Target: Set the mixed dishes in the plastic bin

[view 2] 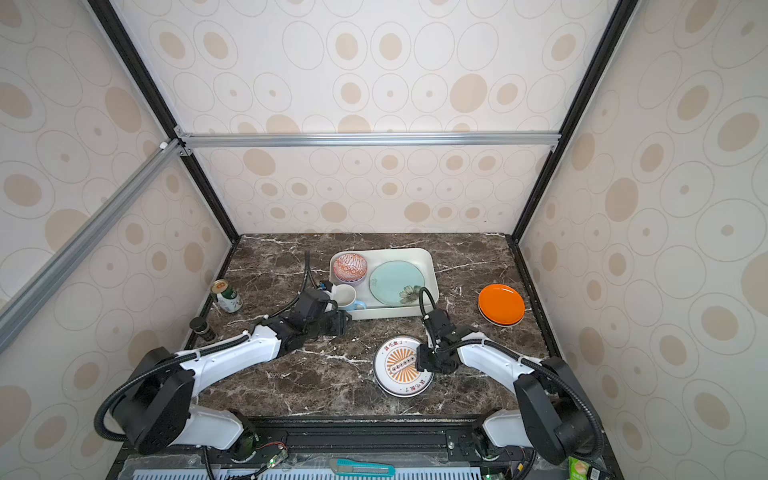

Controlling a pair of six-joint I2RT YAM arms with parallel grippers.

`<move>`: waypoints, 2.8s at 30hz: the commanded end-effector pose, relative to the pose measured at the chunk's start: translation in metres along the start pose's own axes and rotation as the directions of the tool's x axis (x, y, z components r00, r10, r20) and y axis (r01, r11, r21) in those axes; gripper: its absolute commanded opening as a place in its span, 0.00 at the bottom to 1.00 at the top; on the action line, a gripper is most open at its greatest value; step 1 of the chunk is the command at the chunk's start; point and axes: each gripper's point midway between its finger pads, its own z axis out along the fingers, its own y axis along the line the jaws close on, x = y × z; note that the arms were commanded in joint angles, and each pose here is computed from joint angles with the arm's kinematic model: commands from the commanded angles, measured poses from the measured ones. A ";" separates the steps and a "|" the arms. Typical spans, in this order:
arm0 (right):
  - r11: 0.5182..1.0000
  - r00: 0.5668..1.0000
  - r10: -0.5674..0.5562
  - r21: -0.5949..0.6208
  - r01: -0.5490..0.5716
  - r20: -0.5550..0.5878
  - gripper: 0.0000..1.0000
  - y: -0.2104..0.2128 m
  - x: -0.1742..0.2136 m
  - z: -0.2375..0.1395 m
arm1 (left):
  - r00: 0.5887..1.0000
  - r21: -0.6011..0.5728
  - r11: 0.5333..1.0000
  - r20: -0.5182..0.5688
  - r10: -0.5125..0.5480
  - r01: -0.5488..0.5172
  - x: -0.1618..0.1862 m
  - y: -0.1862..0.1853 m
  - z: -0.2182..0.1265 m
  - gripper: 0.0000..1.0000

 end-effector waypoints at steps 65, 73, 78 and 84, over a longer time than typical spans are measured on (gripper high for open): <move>0.999 0.998 -0.004 -0.051 0.007 0.063 0.12 -0.009 0.004 -0.033 | 0.951 0.113 0.991 -0.291 0.101 -0.071 0.133 -0.079 0.035 0.05; 0.995 0.998 0.003 -0.097 0.003 0.061 0.00 -0.002 0.001 -0.043 | 0.963 0.085 0.992 -0.244 0.111 -0.093 0.116 -0.078 0.026 0.22; 0.990 0.997 0.008 -0.143 0.002 0.072 0.00 0.009 -0.008 -0.054 | 0.981 0.050 0.994 -0.165 0.104 -0.097 0.085 -0.071 0.003 0.50; 0.983 0.996 0.004 -0.184 0.013 0.088 0.00 0.022 -0.020 -0.070 | 0.995 0.037 0.996 -0.065 0.082 -0.079 0.049 -0.060 -0.032 0.87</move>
